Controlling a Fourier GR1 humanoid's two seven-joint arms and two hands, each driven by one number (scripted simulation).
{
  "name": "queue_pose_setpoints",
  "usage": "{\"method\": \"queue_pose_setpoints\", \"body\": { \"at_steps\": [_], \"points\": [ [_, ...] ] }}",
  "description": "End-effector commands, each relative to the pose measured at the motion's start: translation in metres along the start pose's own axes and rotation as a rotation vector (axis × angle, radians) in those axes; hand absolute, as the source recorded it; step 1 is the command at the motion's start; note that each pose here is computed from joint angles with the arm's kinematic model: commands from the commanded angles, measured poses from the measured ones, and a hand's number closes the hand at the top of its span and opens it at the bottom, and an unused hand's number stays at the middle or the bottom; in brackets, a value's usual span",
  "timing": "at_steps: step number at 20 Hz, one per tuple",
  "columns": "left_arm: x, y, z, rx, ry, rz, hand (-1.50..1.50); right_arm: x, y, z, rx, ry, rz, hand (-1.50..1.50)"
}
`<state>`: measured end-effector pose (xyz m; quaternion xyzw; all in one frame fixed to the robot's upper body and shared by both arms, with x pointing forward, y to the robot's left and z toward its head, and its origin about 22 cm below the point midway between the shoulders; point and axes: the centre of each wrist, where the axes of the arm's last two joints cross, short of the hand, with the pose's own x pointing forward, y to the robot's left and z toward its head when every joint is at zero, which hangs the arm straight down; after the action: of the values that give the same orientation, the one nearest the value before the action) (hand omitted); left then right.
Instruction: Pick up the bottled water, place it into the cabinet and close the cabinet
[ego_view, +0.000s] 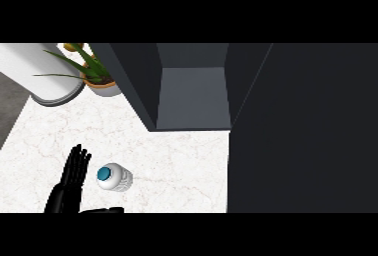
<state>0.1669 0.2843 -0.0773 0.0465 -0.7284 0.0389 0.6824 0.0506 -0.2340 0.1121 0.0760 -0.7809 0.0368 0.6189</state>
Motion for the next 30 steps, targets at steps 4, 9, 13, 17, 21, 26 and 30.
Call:
{"method": "queue_pose_setpoints", "body": {
  "at_steps": [4,9,13,17,21,26,30],
  "points": [
    [-0.036,0.019,-0.014,0.011,0.027,0.036,-1.50,0.020,-0.004,0.011,0.013,-0.045,0.008,-1.50],
    [-0.064,0.004,-0.006,-0.089,0.059,0.128,-1.50,0.028,0.001,0.015,0.011,-0.040,-0.013,-1.50],
    [-0.087,-0.006,-0.009,-0.114,0.070,0.161,-1.50,0.033,-0.006,0.011,0.018,-0.036,0.007,-1.50],
    [-0.092,-0.004,-0.017,-0.093,0.028,0.232,-1.50,0.015,-0.009,0.011,0.012,-0.009,0.006,-1.50],
    [-0.097,-0.015,-0.025,-0.054,0.042,0.255,1.50,0.017,-0.004,0.020,0.013,-0.024,-0.014,-1.50],
    [-0.101,-0.041,-0.019,-0.057,0.022,0.333,1.50,0.013,-0.003,0.011,0.002,-0.037,0.008,-1.50],
    [-0.097,-0.026,-0.025,-0.083,0.020,0.349,1.50,0.024,0.001,0.018,0.023,-0.034,0.000,-1.50]
  ]
}}
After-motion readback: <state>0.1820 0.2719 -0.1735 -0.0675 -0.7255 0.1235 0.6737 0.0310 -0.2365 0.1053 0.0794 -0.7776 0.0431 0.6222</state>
